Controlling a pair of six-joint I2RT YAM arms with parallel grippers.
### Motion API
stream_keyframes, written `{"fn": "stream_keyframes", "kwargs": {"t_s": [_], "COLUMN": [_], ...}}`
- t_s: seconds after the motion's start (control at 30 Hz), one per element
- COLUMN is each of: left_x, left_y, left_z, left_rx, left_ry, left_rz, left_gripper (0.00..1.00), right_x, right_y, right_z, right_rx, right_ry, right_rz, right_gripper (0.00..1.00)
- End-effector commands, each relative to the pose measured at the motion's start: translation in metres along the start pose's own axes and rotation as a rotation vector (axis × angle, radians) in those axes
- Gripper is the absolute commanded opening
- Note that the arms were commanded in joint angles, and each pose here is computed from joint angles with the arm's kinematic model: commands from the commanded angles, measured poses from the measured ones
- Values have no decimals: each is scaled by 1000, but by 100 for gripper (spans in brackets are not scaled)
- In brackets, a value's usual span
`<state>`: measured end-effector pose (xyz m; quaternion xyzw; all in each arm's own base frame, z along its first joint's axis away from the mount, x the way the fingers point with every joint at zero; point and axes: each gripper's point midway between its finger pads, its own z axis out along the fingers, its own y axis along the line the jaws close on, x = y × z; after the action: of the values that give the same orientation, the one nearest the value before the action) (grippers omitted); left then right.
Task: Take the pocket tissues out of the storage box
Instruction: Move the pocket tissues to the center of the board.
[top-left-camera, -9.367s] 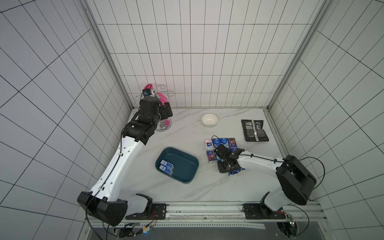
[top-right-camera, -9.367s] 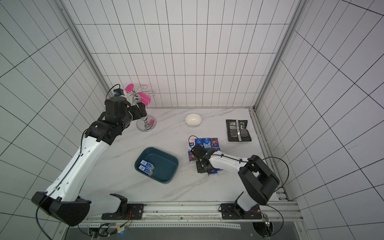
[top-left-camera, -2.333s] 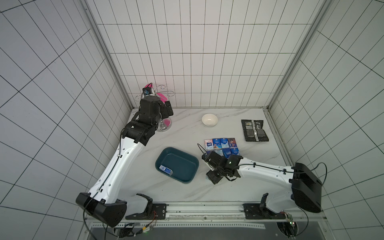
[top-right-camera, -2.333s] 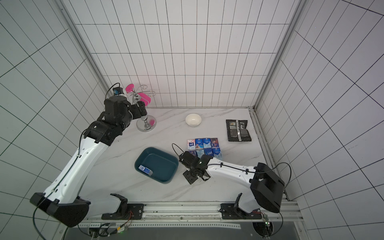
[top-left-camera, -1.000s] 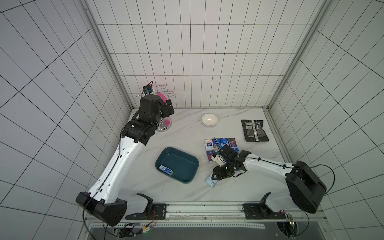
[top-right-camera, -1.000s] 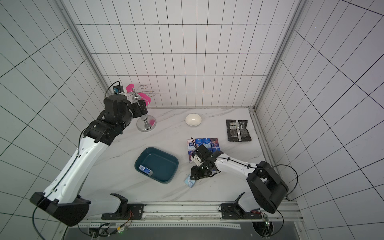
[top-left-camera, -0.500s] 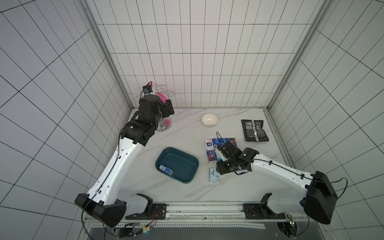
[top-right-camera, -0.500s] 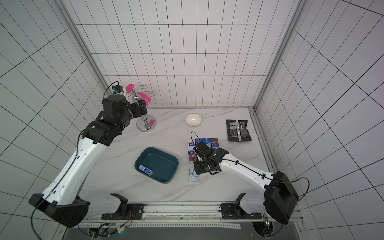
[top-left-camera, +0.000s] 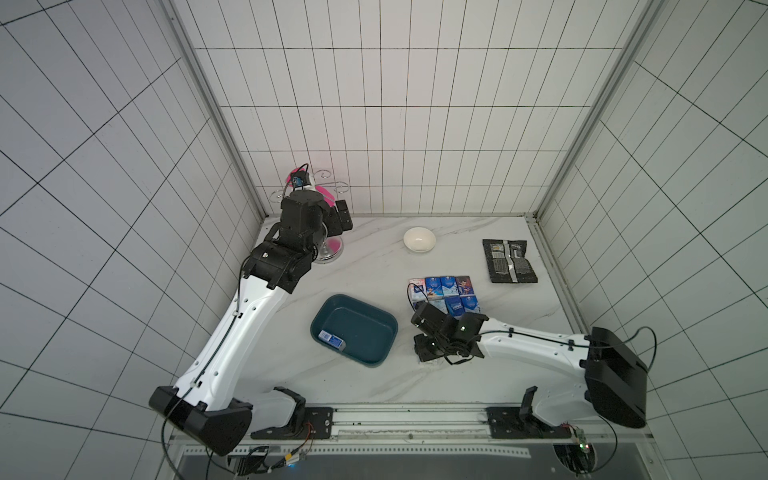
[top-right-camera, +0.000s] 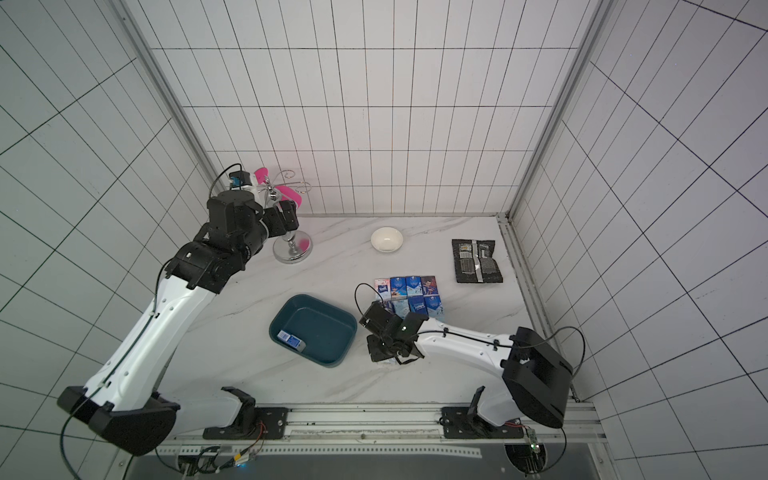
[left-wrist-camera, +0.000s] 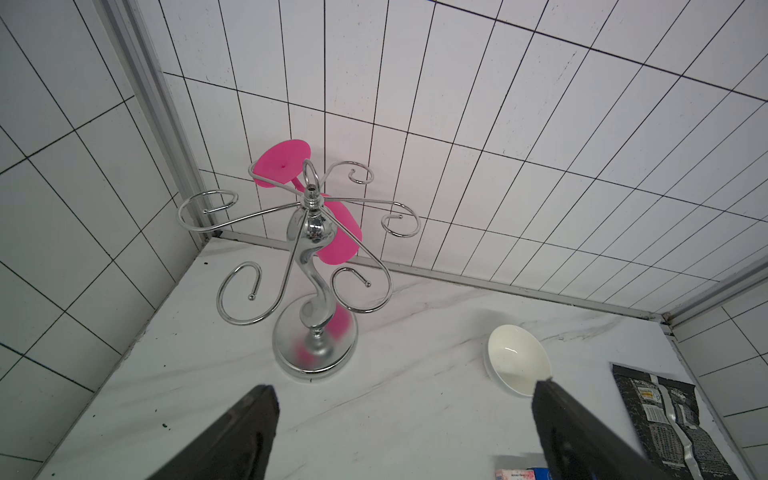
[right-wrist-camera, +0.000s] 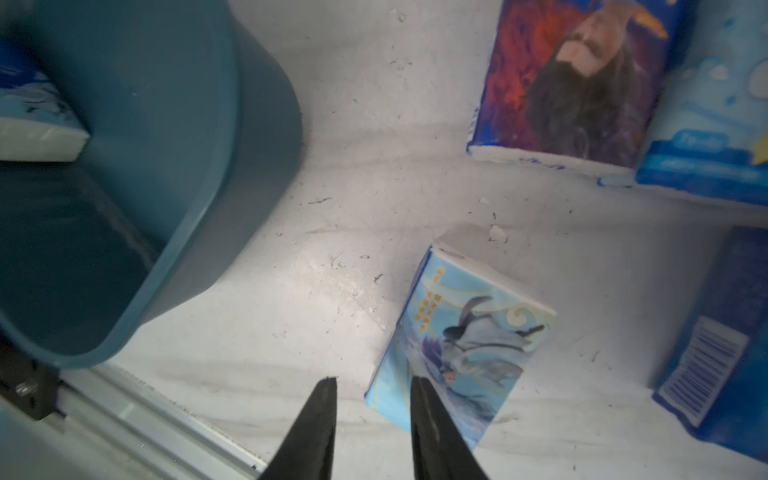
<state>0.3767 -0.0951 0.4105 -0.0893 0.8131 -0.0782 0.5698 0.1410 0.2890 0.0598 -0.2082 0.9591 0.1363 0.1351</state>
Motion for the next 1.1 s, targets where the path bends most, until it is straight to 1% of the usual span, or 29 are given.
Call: {"fn": "stream_keyframes", "kwargs": {"t_s": [0.0, 0.23, 0.33, 0.4, 0.53, 0.8, 1.07], "left_x": [-10, -4, -3, -4, -8, -8, -12], "left_y": [0, 0, -1, -1, -1, -1, -1], "left_z": [-12, -7, -6, -7, -8, -9, -12], "left_rx": [14, 16, 17, 18, 18, 17, 20], "left_ry": [-42, -28, -26, -30, -43, -42, -52], "left_rz": [-9, -6, -7, -9, -16, -18, -27], "left_gripper": [99, 99, 99, 99, 99, 98, 98], "right_x": [-10, -5, 0, 4, 9, 1, 1], "right_y": [-9, -9, -18, -26, -37, -58, -76], "right_z": [6, 14, 18, 21, 26, 14, 4], "right_rx": [100, 156, 222, 271, 326, 440, 466], "right_ry": [-73, -78, -63, -54, -41, -82, -84], "right_rz": [35, 30, 15, 3, -11, -58, -57], "right_gripper": [35, 36, 35, 32, 28, 25, 25]}}
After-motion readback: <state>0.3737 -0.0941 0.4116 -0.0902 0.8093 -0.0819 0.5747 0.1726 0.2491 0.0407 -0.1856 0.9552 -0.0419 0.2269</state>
